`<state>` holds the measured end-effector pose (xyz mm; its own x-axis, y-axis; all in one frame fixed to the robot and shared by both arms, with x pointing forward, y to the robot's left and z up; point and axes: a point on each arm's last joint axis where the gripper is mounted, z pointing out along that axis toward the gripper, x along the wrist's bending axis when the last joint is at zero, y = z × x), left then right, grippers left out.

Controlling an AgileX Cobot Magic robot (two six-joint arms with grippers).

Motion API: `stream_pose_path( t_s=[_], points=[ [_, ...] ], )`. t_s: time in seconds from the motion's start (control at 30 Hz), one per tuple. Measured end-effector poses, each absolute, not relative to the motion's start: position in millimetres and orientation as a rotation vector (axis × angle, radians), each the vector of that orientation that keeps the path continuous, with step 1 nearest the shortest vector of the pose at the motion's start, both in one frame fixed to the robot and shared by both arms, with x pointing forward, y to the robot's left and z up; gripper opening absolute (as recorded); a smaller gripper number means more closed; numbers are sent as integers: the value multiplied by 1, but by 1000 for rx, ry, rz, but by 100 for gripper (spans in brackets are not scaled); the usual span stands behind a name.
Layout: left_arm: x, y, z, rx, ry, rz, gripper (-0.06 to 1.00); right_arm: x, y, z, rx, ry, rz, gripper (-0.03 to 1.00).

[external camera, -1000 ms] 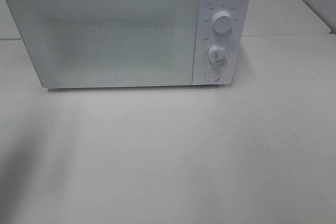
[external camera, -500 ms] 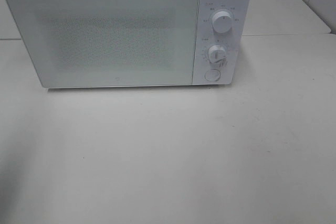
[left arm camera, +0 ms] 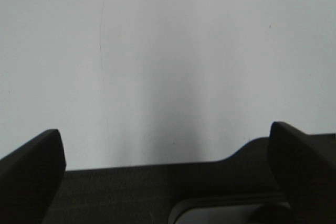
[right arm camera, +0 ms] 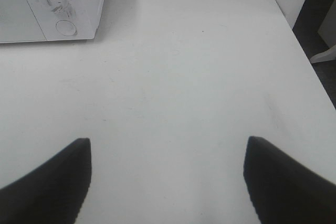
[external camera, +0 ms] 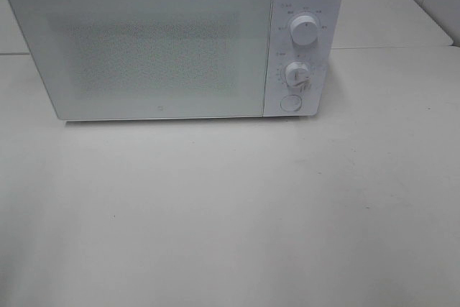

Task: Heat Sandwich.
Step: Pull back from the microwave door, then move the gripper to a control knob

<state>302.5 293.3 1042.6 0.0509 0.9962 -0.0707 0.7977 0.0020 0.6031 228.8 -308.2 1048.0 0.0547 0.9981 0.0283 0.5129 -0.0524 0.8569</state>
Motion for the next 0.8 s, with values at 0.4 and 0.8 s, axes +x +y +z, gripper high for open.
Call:
stream_pose_path(
  t_s=[0.4,0.8],
  points=[
    [261,296,1052,1661,1602,780,99,229,-308,1048,1650,1537,900,76],
    [235,297,1053,1550,1485,902,99,229,-308,1048,1650,1537,900,76]
  ],
)
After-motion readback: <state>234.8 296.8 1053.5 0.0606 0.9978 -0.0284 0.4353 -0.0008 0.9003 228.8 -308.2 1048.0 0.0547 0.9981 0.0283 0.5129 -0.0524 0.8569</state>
